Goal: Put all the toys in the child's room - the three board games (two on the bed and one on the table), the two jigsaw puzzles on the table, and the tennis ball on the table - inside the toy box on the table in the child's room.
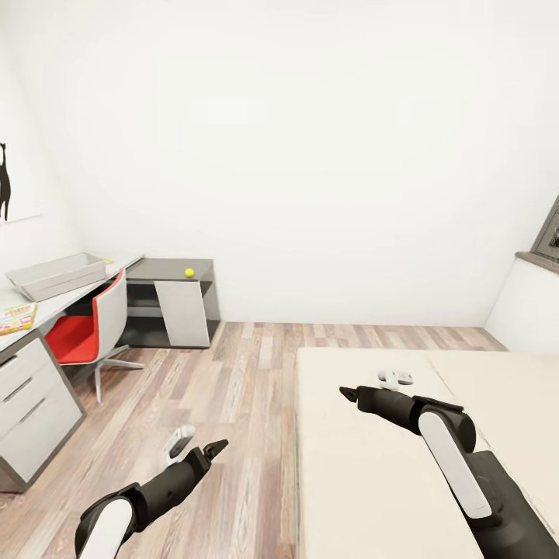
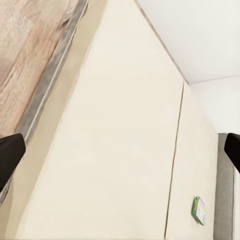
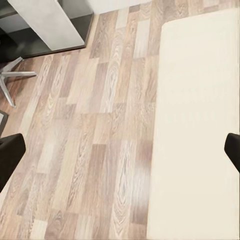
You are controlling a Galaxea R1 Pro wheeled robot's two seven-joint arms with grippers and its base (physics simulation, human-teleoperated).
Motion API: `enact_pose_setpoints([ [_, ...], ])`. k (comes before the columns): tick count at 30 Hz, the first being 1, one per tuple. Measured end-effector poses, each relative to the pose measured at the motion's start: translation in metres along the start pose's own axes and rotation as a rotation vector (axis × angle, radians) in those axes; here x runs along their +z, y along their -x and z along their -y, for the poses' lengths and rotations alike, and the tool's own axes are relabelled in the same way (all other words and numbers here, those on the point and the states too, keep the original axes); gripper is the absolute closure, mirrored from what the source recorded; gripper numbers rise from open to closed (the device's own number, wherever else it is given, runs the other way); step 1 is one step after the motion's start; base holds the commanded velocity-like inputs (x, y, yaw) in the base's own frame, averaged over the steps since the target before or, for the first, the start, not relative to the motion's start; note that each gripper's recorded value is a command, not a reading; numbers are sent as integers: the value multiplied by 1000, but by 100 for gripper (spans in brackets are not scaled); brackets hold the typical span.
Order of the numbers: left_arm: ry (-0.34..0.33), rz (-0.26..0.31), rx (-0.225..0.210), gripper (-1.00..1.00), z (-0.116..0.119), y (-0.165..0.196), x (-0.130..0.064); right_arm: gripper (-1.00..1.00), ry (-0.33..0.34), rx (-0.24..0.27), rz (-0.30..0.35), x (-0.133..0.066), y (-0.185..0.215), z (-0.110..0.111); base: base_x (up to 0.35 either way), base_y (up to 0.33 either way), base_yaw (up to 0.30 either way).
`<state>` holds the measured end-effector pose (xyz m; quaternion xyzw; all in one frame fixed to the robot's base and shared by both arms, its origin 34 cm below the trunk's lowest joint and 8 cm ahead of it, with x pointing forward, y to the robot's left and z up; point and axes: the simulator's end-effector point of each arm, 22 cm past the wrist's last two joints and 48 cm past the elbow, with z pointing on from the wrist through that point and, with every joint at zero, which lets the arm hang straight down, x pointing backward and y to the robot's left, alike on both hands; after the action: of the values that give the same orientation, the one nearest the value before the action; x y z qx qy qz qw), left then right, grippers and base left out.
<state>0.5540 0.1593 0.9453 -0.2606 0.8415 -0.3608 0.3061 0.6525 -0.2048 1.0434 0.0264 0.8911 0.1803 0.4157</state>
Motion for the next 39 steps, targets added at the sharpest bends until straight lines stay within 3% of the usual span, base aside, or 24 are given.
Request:
enact_pose_setpoints([
  [39,0,0,0,-100,0,0,0,-100,-2,1,1,0,0,1,0,-276,0],
])
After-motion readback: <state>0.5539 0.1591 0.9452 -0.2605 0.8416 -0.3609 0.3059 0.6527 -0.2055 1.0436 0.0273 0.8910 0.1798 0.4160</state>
